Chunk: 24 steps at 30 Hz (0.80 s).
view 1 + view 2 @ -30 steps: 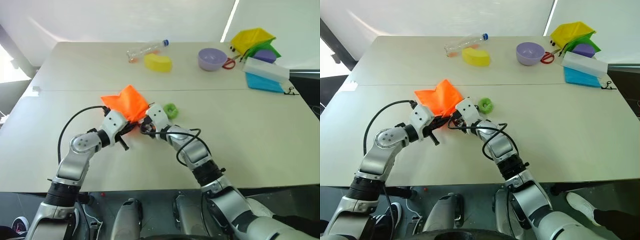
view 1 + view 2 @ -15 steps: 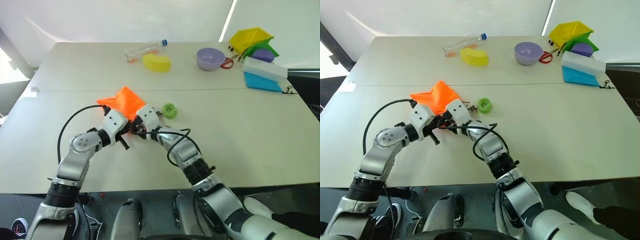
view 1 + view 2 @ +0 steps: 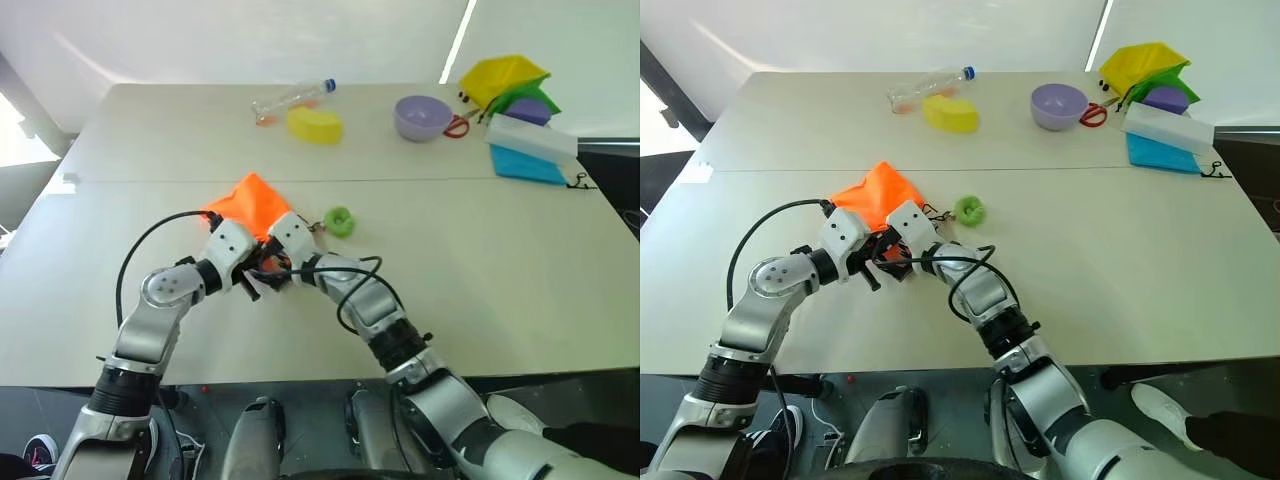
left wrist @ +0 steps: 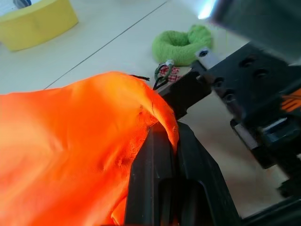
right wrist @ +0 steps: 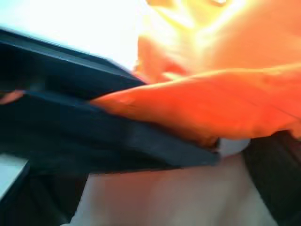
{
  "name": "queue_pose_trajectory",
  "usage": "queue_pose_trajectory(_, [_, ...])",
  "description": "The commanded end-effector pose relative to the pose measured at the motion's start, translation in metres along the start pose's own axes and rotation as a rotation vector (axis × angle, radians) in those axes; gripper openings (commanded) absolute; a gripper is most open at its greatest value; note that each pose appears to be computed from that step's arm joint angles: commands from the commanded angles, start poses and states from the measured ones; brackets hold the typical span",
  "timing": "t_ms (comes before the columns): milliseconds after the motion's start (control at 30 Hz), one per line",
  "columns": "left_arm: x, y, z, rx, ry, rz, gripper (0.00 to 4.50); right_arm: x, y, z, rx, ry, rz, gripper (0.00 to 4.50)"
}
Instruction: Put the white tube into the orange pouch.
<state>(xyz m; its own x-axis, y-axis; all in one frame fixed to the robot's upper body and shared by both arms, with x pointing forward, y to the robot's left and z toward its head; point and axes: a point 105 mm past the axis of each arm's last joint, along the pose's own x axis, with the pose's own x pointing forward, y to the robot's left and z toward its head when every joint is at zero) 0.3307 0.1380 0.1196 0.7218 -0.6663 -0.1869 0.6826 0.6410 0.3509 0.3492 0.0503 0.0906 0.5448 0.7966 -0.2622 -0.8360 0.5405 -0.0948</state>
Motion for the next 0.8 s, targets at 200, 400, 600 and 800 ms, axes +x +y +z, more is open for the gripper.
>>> queue_pose_trajectory(200, [-0.01, 0.008, 0.001, 0.034, -0.001, 0.014, 0.0, -0.046, -0.004, 0.009, -0.112, -0.006, 0.093, 4.46])
queue_pose_trajectory(400, [-0.022, 0.002, -0.008, 0.051, 0.033, -0.062, 0.0, -0.08, -0.046, 0.024, -0.128, -0.063, -0.034, 4.46])
queue_pose_trajectory(600, [-0.025, 0.01, -0.011, 0.059, 0.042, -0.057, 0.0, -0.092, -0.107, 0.031, -0.187, -0.071, -0.262, 4.46])
queue_pose_trajectory(800, [-0.022, 0.011, -0.009, 0.064, 0.031, -0.057, 0.0, -0.079, -0.122, 0.007, -0.139, 0.017, -0.279, 4.46])
